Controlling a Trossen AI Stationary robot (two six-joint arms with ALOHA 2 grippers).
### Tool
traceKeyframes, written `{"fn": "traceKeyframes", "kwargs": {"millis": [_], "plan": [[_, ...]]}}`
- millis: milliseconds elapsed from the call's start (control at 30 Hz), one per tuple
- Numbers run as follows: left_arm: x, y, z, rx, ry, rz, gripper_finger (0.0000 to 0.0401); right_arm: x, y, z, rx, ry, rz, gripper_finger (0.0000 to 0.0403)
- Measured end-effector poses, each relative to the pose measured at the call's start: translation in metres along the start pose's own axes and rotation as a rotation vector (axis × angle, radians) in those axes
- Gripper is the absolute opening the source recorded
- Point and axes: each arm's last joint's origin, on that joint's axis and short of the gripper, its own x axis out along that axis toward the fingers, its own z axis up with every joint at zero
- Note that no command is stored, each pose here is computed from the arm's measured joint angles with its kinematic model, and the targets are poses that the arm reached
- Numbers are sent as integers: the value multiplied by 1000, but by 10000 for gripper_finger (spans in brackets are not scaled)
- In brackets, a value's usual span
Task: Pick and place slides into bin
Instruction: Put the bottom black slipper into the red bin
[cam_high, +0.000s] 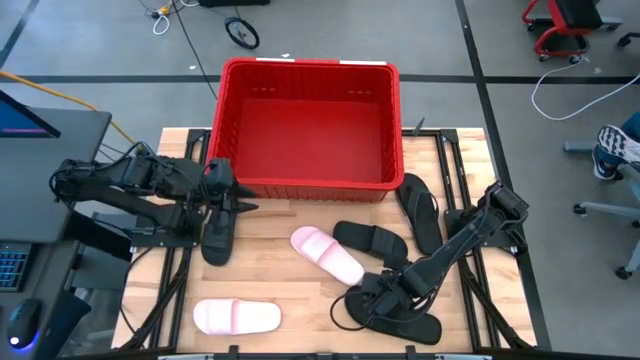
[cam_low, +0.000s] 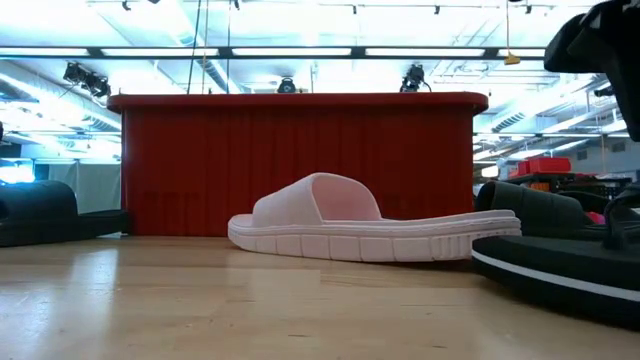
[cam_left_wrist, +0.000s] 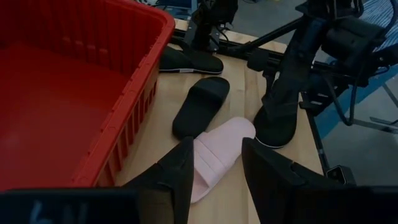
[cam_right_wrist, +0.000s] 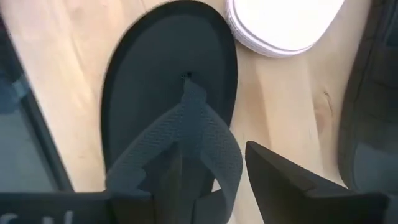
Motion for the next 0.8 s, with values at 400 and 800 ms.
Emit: {"fn": "traceKeyframes", "kwargs": {"millis": [400, 800], "plan": [[0, 0, 0, 0, 0, 0, 146, 11, -6, -10, 47, 47, -92, 184], [0, 0, 0, -27, 0, 0, 137, 14, 1, -27, 35, 20, -119, 181]]}}
